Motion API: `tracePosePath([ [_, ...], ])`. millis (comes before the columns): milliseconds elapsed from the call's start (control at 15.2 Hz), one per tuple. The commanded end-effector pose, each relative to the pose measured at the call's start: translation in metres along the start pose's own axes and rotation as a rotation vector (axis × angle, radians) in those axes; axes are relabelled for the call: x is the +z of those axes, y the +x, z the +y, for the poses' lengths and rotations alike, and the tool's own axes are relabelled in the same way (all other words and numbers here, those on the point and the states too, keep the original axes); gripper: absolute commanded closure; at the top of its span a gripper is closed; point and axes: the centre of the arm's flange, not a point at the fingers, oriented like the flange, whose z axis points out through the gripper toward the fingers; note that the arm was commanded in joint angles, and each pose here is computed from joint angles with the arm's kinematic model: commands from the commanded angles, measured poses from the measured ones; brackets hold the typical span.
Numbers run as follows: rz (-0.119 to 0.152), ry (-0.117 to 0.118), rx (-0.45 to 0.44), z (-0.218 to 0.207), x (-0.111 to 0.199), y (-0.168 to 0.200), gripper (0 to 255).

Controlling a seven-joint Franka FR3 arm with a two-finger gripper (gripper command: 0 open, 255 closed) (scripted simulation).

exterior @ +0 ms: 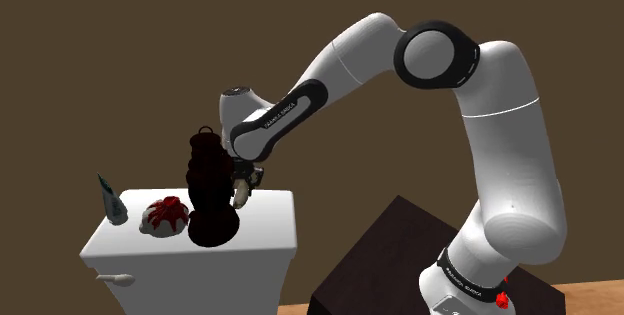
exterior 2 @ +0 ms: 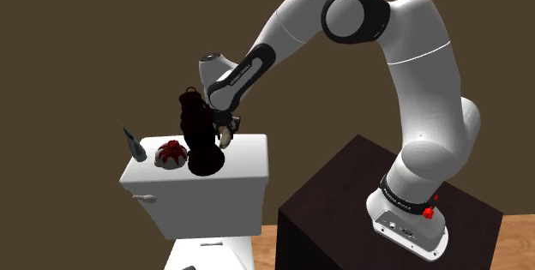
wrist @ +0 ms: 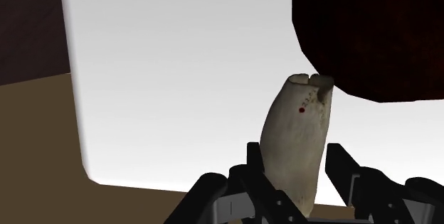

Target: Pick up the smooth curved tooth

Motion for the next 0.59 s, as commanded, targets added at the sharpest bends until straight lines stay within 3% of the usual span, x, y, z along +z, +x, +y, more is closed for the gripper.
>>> tracePosePath([
  [0,0.001,-0.001,0.008,0.003,-0.009,0.004,255],
  [528,0.001,-0.001,0.008,0.004,-0.051,0.003,255],
])
